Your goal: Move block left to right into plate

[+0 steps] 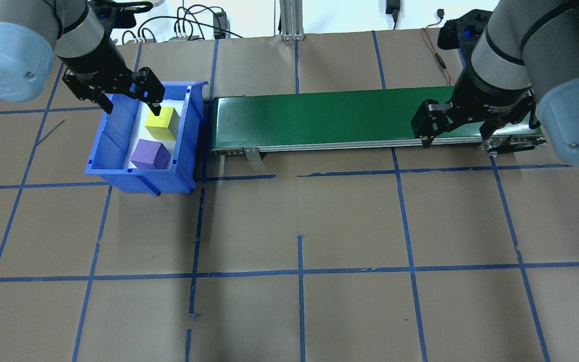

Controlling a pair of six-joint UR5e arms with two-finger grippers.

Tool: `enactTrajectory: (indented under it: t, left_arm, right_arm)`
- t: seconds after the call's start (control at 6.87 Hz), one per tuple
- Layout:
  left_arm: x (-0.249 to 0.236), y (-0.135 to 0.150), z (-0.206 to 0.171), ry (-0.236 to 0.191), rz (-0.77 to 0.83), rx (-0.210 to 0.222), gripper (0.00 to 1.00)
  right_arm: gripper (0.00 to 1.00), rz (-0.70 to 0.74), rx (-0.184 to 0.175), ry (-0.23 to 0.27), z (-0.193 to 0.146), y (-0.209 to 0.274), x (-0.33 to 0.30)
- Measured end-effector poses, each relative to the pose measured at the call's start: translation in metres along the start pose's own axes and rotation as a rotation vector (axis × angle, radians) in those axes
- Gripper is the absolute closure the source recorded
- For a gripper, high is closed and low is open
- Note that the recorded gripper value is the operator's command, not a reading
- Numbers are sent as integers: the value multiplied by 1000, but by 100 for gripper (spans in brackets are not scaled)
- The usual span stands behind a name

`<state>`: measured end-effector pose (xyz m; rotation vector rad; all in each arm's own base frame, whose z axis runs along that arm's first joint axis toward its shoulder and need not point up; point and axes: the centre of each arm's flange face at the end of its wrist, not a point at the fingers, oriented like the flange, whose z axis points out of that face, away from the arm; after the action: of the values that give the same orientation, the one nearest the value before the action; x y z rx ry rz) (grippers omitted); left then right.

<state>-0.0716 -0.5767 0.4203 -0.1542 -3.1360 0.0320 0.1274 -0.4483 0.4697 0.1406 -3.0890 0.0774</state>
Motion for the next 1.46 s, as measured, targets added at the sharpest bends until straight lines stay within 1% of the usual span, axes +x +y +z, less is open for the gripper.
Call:
enactTrajectory:
  t: [0.15, 0.29, 0.44, 0.58, 0.87, 1.16, 1.46]
  left_arm:
    - [-16, -20, 27, 8, 5, 6, 2]
    - [-26, -38, 57, 11, 16, 21, 2]
    - [-35, -53, 86, 13, 24, 19, 4]
    - [-47, -63, 108, 16, 27, 16, 4]
    - [-57, -76, 133, 18, 42, 25, 4]
    - [-57, -82, 148, 52, 45, 28, 4]
    - [-57, -88, 169, 80, 45, 27, 5]
  right_arm:
    - [0, -5, -4, 0, 3, 0, 0]
    - [0, -6, -4, -1, 4, -1, 0]
    - [0, -7, -1, -1, 3, -1, 0]
    - [0, -9, 0, 0, 3, -2, 0]
    - [0, -9, 4, -5, 3, -3, -1]
    - [0, -7, 11, -12, 0, -4, -1]
    - [0, -8, 3, -15, 5, -4, -2]
